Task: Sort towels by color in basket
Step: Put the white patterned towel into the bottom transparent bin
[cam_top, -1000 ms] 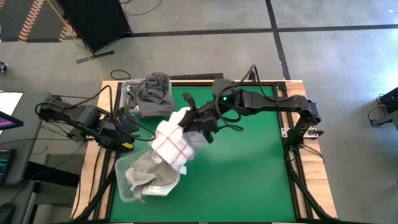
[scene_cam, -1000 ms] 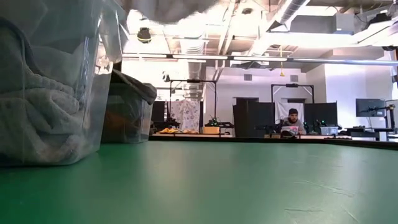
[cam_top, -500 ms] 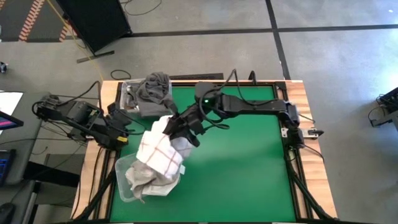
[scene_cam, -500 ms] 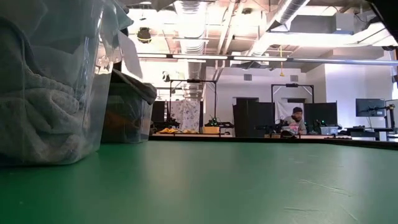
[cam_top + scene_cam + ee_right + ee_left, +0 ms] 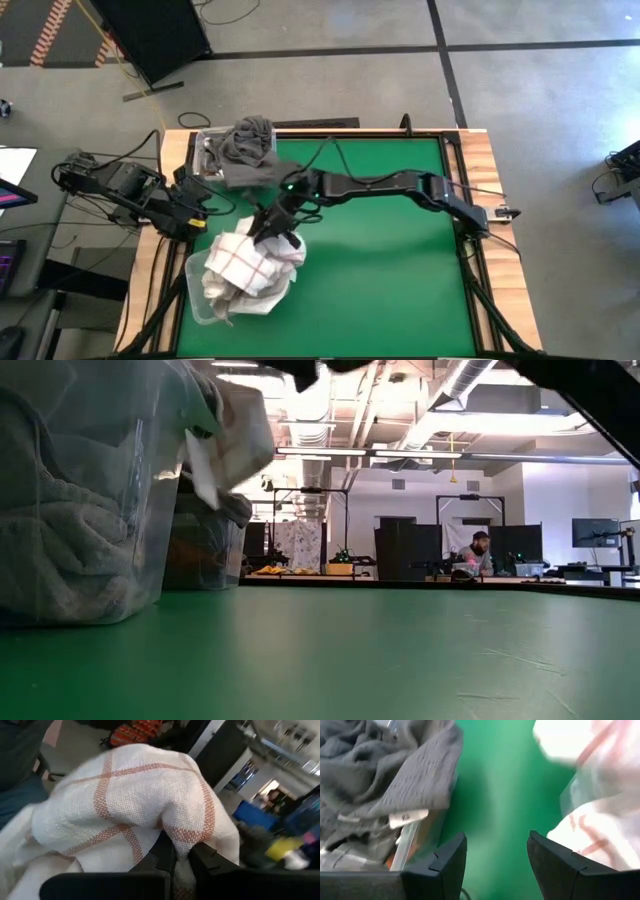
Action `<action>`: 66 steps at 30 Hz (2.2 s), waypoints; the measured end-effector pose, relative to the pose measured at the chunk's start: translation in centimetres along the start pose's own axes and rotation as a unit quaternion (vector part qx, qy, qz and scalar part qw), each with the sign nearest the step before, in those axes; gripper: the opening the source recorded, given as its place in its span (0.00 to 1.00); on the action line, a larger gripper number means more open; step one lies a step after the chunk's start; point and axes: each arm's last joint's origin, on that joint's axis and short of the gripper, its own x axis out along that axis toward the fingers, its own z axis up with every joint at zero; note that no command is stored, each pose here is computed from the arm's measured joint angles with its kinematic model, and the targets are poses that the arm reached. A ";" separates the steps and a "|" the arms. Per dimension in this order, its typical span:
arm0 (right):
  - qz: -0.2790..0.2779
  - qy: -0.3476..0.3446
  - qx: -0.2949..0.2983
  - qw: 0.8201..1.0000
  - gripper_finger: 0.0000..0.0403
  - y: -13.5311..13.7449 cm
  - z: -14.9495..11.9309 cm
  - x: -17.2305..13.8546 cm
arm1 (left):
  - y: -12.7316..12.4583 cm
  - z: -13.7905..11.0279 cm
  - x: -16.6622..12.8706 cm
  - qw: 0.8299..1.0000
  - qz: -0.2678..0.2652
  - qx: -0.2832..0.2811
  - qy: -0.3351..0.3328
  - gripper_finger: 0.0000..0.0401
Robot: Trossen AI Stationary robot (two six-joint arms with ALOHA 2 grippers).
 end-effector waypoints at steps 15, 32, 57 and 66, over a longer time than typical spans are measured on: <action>0.047 0.063 0.125 0.989 0.14 2.9 -7.0 1.6 | -2.9 3.3 -0.7 0.968 -0.215 0.043 -0.118 0.50; 0.062 0.083 0.161 0.982 0.15 3.4 -7.4 1.6 | -10.0 3.8 6.0 0.966 -0.240 0.090 -0.018 0.50; 0.061 0.324 0.181 0.927 0.62 2.5 3.7 -6.9 | -15.7 2.1 10.7 0.963 -0.221 0.119 0.097 0.50; 0.131 0.442 0.364 0.809 0.57 5.7 1.3 -8.8 | -17.0 1.3 12.8 0.962 -0.188 0.147 0.136 0.50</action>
